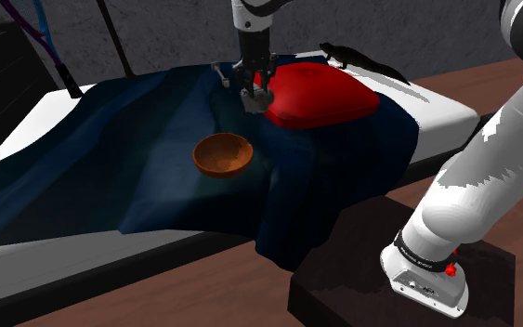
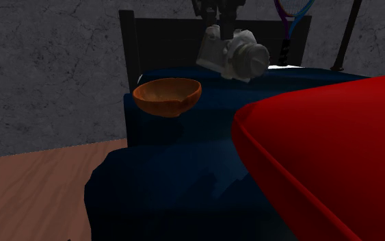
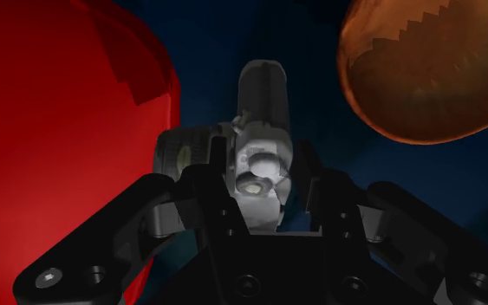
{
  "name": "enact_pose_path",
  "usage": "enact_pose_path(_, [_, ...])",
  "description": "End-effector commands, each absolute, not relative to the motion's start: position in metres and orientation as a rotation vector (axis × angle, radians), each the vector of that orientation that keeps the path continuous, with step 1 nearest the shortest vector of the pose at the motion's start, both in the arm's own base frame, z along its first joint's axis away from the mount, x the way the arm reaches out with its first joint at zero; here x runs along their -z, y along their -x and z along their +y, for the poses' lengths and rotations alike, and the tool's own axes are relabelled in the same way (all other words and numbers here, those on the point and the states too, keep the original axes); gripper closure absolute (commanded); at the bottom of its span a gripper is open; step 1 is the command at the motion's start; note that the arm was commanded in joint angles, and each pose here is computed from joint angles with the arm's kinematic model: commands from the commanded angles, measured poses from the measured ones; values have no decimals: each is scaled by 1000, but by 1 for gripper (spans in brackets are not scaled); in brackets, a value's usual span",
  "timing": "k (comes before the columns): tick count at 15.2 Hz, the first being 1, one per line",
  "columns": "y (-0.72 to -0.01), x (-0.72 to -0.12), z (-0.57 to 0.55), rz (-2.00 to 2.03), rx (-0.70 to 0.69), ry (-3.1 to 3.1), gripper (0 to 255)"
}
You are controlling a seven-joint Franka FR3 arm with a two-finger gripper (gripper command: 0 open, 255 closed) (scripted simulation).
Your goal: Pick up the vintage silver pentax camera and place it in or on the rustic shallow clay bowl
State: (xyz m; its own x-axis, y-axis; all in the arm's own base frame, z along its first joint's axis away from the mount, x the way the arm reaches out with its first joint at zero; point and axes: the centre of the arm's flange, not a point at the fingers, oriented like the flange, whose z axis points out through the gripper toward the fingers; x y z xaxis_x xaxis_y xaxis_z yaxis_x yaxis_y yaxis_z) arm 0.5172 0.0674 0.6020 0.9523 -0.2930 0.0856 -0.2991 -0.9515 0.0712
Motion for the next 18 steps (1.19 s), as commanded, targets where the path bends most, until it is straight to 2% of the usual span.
enact_pose_path(1, [-518,-613,69,-459,-113,-3021,255])
enact_pose_path(18, [-499,-639,257,-459,-113,-3021,255])
